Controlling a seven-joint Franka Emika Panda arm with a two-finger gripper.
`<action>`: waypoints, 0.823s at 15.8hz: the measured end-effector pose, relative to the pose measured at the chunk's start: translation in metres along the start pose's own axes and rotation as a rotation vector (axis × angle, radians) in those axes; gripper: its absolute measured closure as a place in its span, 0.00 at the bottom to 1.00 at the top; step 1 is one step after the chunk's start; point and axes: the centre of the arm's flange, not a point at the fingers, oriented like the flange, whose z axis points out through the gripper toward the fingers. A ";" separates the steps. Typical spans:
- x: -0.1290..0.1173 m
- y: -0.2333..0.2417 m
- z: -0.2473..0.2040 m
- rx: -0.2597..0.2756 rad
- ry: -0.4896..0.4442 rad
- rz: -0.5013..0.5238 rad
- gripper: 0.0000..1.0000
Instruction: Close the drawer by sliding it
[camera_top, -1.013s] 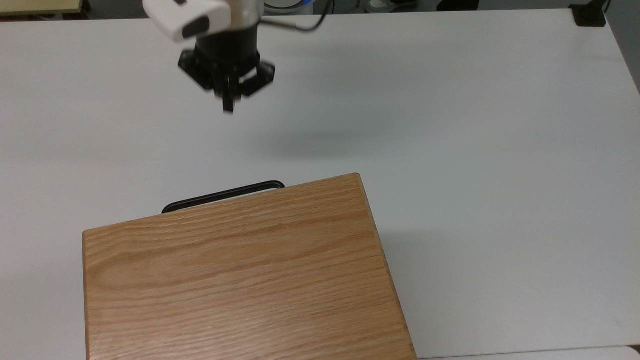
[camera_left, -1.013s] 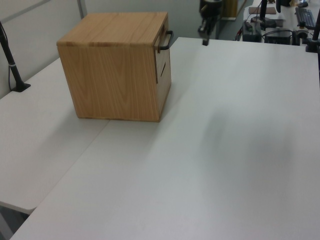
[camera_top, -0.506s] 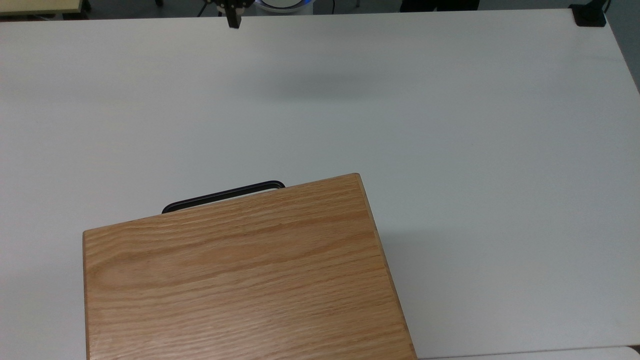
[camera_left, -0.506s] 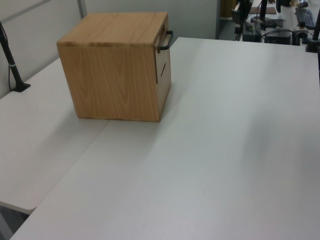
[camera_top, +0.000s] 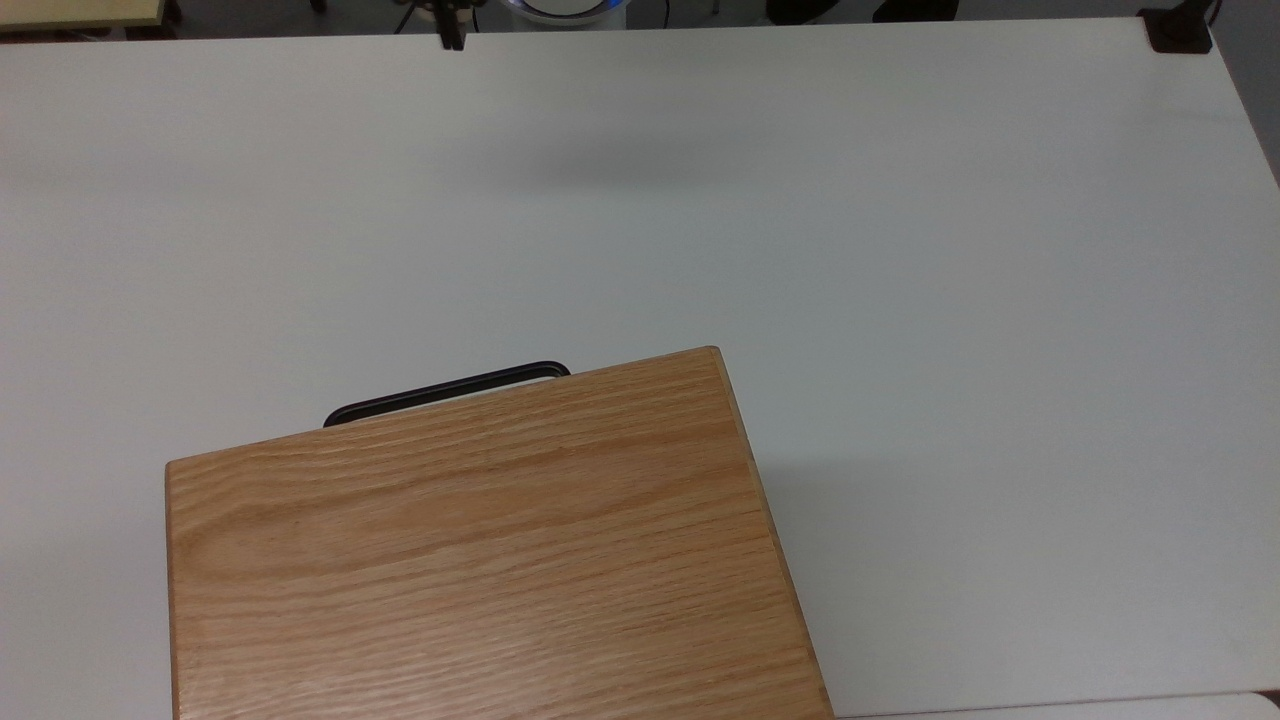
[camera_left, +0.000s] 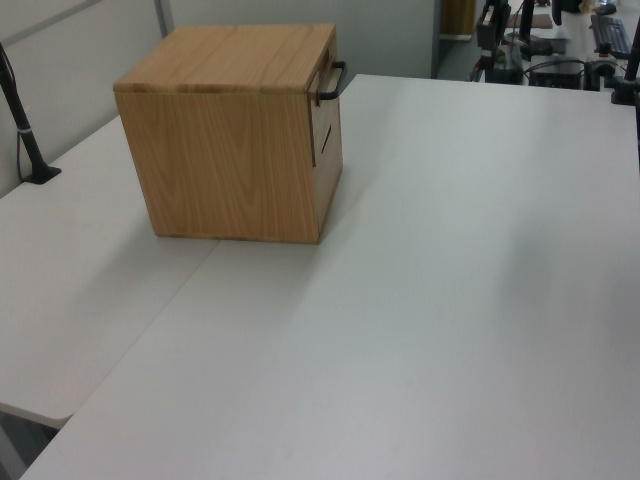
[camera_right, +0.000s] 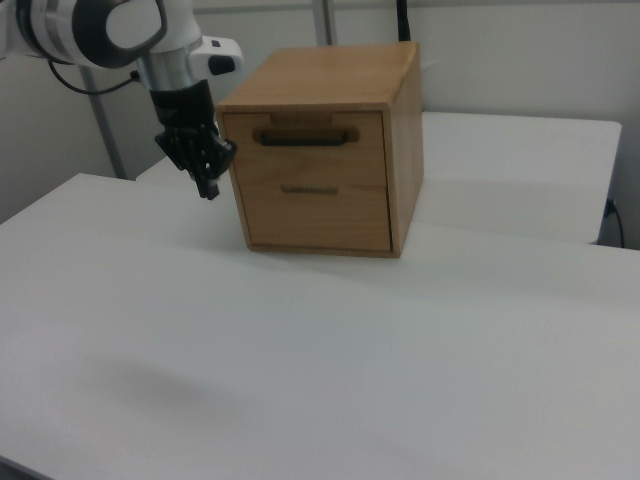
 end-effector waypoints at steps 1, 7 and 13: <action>0.000 0.004 0.000 -0.001 0.000 -0.014 0.81; 0.000 0.007 0.000 -0.001 0.000 -0.032 0.21; 0.000 0.007 0.000 -0.001 0.002 -0.035 0.00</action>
